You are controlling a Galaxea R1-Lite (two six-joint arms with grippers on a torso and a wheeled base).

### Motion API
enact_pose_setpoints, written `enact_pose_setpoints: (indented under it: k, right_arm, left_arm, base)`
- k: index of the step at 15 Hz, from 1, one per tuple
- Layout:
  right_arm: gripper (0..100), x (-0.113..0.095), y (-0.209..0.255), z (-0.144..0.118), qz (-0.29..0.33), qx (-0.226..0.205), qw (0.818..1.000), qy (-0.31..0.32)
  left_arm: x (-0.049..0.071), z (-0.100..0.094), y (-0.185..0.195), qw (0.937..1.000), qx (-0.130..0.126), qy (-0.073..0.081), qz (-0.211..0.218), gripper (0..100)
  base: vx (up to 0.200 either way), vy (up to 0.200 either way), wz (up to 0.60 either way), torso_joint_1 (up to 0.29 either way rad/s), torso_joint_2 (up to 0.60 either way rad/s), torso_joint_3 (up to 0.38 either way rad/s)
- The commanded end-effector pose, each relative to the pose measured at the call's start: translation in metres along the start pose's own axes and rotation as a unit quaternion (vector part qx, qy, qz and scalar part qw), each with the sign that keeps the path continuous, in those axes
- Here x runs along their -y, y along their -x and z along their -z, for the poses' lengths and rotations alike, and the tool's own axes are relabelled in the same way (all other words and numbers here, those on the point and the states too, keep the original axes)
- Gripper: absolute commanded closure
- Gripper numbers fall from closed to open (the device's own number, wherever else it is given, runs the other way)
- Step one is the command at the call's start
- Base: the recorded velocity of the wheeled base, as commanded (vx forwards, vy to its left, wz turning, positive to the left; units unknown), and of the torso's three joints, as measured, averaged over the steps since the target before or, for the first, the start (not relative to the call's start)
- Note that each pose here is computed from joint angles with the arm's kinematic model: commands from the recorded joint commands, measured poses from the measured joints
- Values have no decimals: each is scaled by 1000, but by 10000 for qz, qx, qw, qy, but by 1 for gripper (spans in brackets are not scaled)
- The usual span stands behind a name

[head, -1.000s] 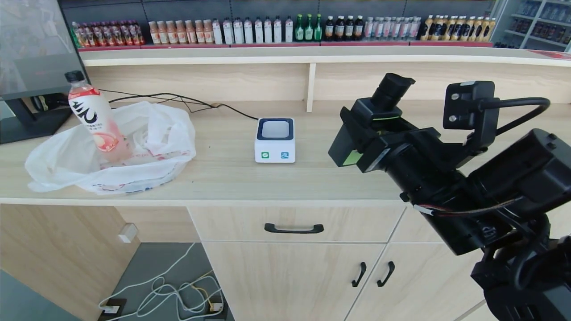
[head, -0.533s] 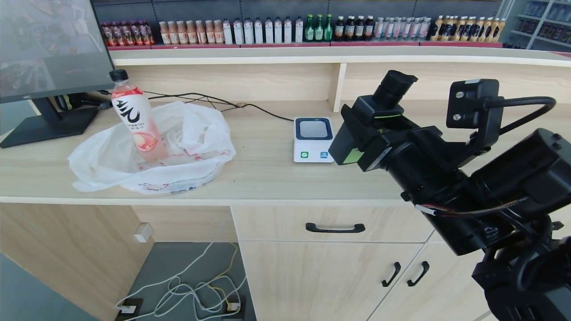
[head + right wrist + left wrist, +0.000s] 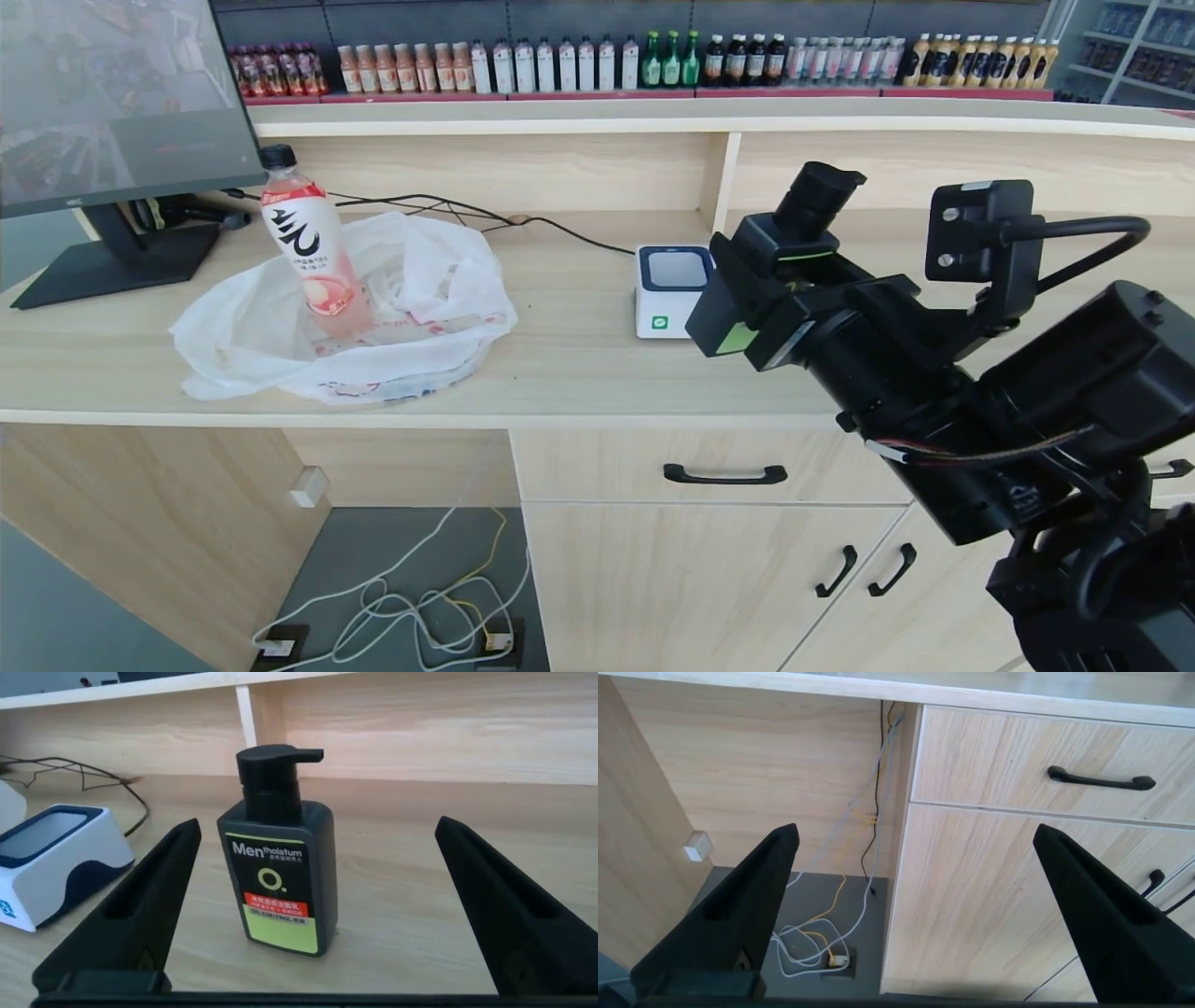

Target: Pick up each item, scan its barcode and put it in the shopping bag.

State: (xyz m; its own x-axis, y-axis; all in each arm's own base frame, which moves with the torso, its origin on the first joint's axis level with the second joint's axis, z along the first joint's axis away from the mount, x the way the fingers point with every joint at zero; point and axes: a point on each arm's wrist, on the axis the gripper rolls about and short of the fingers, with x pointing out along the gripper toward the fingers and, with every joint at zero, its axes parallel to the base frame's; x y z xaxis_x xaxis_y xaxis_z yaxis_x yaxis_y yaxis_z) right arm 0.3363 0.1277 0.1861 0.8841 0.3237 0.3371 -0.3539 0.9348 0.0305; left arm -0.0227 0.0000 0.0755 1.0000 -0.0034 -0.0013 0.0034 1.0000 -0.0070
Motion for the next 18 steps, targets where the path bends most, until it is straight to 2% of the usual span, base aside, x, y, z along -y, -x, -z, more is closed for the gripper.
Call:
enact_pose_setpoints:
  k: [1, 6, 18]
  right_arm:
    - [0, 13, -7, 9, 63, -68, 9999, 61]
    - [0, 35, -6, 18, 106, -209, 9996, 143]
    - [0, 34, -13, 22, 90, -179, 9997, 163]
  left_arm:
    - [0, 0, 0, 10000, -1, 3, -2, 0]
    - [0, 0, 0, 10000, -1, 3, -2, 0]
    - [0, 0, 0, 10000, -1, -4, -2, 0]
  base:
    - [0, 0, 0, 0, 0, 0]
    - [0, 0, 0, 0, 0, 0]
    - [0, 0, 0, 0, 0, 0]
